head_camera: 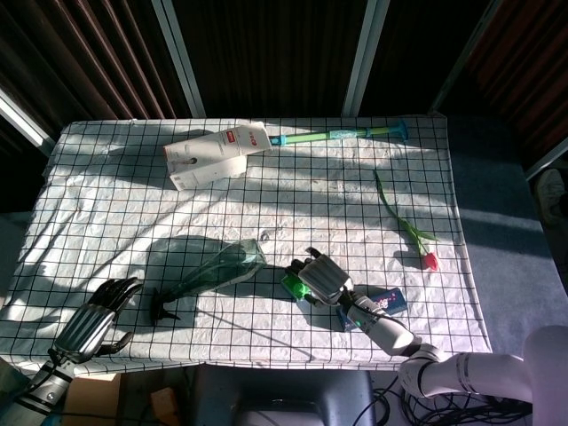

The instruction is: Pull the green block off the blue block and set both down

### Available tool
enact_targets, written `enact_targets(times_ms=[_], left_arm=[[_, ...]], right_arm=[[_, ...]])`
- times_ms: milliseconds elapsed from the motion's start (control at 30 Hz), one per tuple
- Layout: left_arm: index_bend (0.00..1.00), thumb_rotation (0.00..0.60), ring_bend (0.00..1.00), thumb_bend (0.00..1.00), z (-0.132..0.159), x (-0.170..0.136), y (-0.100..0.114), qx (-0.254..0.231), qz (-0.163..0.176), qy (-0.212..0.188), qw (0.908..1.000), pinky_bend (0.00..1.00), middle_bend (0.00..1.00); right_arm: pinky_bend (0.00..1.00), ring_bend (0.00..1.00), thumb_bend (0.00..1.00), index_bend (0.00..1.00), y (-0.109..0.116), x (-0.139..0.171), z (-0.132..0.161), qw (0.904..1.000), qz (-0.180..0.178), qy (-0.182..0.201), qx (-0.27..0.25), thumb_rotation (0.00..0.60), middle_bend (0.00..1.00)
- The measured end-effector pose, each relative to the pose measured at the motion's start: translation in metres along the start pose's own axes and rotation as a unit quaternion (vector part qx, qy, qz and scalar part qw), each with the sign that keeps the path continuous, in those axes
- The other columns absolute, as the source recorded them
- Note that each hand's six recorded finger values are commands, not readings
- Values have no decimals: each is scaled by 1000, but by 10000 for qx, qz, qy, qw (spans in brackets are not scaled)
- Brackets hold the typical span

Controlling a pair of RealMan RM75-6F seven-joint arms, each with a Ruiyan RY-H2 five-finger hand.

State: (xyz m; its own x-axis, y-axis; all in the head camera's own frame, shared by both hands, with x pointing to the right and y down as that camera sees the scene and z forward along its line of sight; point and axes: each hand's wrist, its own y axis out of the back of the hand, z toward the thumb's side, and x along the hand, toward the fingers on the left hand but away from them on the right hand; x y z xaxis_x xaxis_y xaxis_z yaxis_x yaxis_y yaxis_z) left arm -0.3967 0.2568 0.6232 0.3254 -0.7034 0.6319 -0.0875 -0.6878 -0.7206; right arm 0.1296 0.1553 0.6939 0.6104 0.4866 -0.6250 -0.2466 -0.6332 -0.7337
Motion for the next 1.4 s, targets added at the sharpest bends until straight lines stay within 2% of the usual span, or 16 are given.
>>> enact_targets(times_ms=[200,367,500,600,633,667,767,867,900,1000,1033,1133,1233,1333,1400], left_arm=[[0,600,0,357,-4,1,4,-482,-69,-66,9988,0,0],[0,600,0,355,-4,7,8,-1221,-129,-259,9921,0,0],[0,600,0,345,-3,13,10,-1987,-52,-515,9787,0,0],[0,600,0,331,1,22,9,-2685,23,-799,9599,0,0],[0,600,0,328,2,22,9,-2745,28,-826,9580,0,0],[0,600,0,322,5,27,8,-3053,52,-990,9471,0,0],[0,600,0,290,10,35,6,-3349,84,-1202,9345,0,0],[0,600,0,271,22,46,7,-3810,143,-1436,9132,0,0],[0,600,0,270,27,49,7,-3974,171,-1520,9048,0,0],[0,600,0,269,48,66,9,-4659,315,-1865,8644,0,0],[0,600,0,267,57,73,10,-4919,389,-2005,8463,0,0],[0,600,0,258,76,91,14,-5382,595,-2291,8089,0,0],[0,600,0,254,90,103,16,-5575,725,-2455,7897,0,0],[0,600,0,255,99,110,17,-5659,792,-2537,7805,0,0],[0,600,0,255,103,112,17,-5657,832,-2572,7790,0,0]], right_arm=[[312,524,375,912,19,12,2,9988,-465,143,-70,600,684],[328,526,375,912,48,26,5,9942,-941,267,-437,600,686],[340,528,375,914,75,35,9,9849,-1356,404,-995,600,690],[340,529,374,914,93,39,12,9761,-1594,504,-1391,600,690],[340,529,375,914,101,40,13,9719,-1694,544,-1540,600,690],[340,529,374,914,108,40,15,9677,-1794,582,-1671,600,690],[340,529,374,914,124,42,18,9581,-2018,657,-1924,600,691],[340,529,374,916,135,39,26,9463,-2115,748,-2330,600,693],[340,529,374,917,140,37,31,9391,-2149,799,-2561,600,693],[341,529,375,917,148,27,47,9212,-2173,935,-3091,600,693],[341,529,375,917,149,25,52,9185,-2171,955,-3164,600,693],[341,529,374,917,154,17,67,9151,-2184,1015,-3235,600,693],[342,529,374,917,157,10,84,9137,-2200,1051,-3252,600,693],[341,529,374,917,157,3,97,9122,-2198,1043,-3297,600,693],[341,529,375,917,157,0,102,9124,-2214,1020,-3289,600,693]])
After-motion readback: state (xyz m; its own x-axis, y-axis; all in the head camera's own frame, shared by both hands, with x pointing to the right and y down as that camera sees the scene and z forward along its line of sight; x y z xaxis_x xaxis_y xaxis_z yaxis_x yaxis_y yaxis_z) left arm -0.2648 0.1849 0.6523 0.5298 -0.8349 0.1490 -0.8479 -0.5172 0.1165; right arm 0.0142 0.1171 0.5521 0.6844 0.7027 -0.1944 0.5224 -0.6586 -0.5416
